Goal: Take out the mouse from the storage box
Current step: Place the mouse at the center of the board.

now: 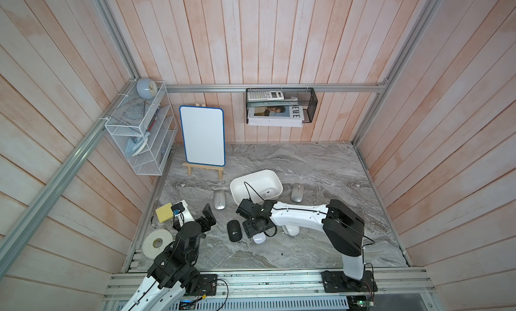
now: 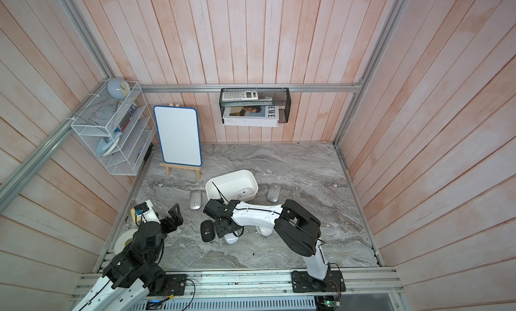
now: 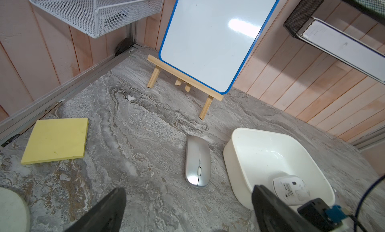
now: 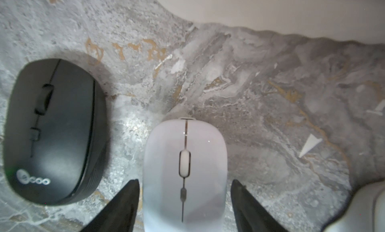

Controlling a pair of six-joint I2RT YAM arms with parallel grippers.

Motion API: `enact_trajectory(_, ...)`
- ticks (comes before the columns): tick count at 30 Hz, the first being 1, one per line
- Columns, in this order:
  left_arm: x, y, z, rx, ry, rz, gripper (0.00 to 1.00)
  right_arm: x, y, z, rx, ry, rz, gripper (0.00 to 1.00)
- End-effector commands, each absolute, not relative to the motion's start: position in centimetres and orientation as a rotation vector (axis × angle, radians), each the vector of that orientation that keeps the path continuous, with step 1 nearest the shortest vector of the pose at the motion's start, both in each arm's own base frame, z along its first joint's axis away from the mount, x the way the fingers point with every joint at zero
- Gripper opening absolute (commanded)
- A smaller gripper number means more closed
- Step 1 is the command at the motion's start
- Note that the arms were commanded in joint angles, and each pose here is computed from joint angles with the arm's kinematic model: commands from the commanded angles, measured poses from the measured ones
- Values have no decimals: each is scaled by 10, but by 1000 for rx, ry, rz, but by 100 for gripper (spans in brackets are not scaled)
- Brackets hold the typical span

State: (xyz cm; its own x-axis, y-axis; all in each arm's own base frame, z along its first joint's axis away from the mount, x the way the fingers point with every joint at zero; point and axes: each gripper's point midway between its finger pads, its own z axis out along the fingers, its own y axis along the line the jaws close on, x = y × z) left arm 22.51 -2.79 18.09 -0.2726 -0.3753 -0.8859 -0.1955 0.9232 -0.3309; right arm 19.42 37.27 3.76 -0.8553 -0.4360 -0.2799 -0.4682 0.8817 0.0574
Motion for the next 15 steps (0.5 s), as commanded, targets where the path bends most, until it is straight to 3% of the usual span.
enact_trajectory(1,226,-26,176,-423,1863,-162,100,204,362,72,-694,2693,127,74)
enact_trajectory(8,240,-41,170,-389,1965,-132,100,233,310,133,-631,2485,-127,78)
enact_trajectory(15,273,-100,189,-229,2133,-247,100,250,257,159,-498,2367,-166,81)
